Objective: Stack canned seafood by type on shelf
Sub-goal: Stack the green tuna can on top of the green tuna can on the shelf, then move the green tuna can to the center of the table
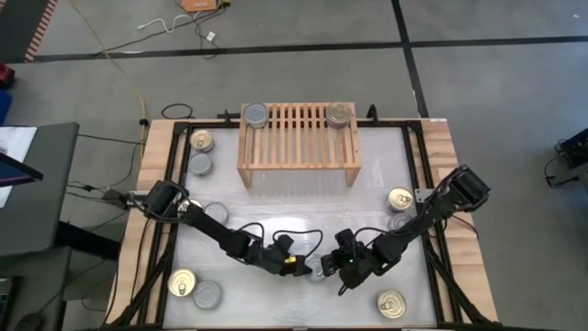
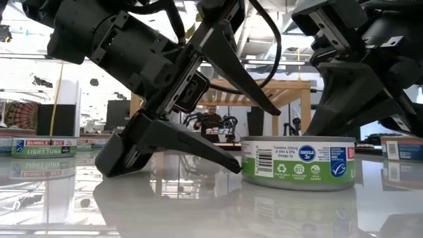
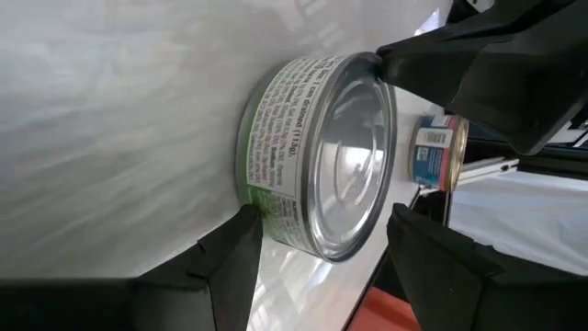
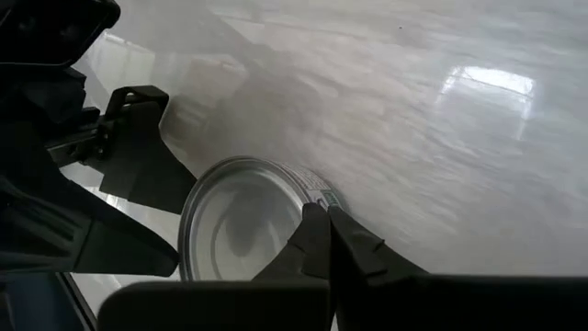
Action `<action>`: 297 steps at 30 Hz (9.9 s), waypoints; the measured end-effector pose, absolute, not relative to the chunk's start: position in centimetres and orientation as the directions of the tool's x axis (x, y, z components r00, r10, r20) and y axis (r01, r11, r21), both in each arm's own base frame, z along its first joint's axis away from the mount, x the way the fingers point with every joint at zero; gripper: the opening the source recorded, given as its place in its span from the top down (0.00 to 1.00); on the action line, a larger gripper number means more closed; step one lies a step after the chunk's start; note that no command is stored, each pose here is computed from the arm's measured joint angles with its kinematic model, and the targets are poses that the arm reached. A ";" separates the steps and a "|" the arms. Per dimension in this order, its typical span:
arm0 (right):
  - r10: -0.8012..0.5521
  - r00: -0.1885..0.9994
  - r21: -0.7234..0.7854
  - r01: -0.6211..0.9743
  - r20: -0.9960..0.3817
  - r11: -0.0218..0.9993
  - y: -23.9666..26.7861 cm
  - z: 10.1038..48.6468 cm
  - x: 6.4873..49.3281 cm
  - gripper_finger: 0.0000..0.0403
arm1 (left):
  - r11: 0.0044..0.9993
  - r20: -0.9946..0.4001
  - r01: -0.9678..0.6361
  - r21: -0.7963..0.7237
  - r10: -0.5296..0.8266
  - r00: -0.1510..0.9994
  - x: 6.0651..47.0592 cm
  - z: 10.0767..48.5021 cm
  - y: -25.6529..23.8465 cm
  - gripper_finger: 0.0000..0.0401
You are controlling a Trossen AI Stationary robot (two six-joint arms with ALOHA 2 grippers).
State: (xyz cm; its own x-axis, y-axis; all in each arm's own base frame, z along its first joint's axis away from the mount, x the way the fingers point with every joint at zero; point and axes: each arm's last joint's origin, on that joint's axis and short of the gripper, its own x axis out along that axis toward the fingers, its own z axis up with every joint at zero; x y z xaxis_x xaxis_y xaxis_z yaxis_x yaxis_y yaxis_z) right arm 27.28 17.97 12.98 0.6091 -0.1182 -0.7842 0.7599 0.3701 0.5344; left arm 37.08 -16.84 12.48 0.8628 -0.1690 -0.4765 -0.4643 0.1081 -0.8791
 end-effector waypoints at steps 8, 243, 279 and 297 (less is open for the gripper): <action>-0.109 0.593 0.521 0.769 -0.798 0.371 18.0 12.9 27.1 0.96 | 0.110 -0.496 -0.484 -0.868 -0.175 0.850 37.0 12.3 -16.8 0.44; -0.305 0.587 0.407 0.773 -0.750 0.486 7.1 16.9 30.4 0.92 | 0.568 -0.234 -0.595 -0.569 0.581 0.779 17.2 32.5 23.7 0.46; -0.093 0.442 0.282 0.705 -0.892 0.651 8.8 16.3 28.5 0.92 | 0.523 -0.274 -0.645 -0.557 0.617 0.738 19.4 30.7 2.0 0.46; -0.028 0.393 0.218 0.565 -0.919 0.796 14.2 18.0 23.8 0.92 | 0.396 -0.367 -0.631 -0.667 0.562 0.741 23.7 24.0 -8.1 0.46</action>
State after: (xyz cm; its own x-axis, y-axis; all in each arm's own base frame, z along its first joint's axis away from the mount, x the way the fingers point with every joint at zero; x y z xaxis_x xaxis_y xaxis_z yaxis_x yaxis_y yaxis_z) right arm 23.82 14.19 18.04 0.3932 -0.0277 -0.9190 0.5650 0.7958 0.2178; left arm 23.66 -8.14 24.00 0.7412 0.5619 -0.3674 -0.6309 0.3958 -0.6673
